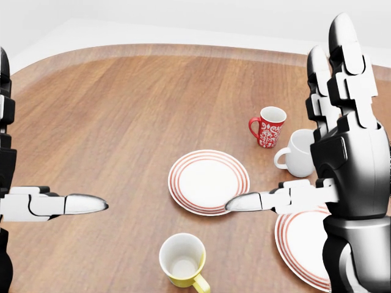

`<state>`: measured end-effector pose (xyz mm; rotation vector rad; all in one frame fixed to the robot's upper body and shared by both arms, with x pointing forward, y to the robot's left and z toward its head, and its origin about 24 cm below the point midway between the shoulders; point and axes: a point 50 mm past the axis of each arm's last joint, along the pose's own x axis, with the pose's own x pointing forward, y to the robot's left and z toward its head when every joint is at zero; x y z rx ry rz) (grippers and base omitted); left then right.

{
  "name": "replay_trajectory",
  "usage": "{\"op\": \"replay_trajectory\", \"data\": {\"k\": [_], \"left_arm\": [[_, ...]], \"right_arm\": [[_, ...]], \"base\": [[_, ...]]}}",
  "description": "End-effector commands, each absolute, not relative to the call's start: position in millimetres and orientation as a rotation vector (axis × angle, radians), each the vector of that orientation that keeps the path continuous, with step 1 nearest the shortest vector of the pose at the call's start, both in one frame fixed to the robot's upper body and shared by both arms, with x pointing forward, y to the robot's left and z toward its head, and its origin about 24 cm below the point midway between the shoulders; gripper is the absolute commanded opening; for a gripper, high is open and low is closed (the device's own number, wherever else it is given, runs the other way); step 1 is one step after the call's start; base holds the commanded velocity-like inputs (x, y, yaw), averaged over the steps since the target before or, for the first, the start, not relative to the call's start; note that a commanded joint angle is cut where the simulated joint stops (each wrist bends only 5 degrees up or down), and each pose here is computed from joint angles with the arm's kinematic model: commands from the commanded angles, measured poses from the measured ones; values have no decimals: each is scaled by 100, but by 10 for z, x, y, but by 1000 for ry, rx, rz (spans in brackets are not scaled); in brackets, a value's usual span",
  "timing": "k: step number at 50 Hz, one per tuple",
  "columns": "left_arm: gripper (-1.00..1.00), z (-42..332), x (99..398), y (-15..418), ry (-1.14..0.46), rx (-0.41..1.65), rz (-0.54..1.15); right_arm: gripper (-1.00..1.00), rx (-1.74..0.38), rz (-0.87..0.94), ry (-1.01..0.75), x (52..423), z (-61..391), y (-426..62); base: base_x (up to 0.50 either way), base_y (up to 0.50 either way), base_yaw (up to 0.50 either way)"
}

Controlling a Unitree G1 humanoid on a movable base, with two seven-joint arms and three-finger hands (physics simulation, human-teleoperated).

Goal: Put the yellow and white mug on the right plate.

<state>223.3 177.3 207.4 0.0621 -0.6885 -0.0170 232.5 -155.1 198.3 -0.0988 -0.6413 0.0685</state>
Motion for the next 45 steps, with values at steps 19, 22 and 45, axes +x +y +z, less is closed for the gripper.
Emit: {"op": "replay_trajectory", "data": {"k": [19,22,45], "left_arm": [[100,2129,2466,2182,-650,119,44],[100,2169,2460,2206,-666,116,52],[100,2134,2500,2299,-633,134,75]], "right_arm": [[100,-585,195,-655,2662,2217,-1318],[100,-643,209,-644,2678,2220,-1289],[100,-1014,271,-568,2789,2319,-1004]], "base": [[0,0,0],[0,0,0],[0,0,0]]}}
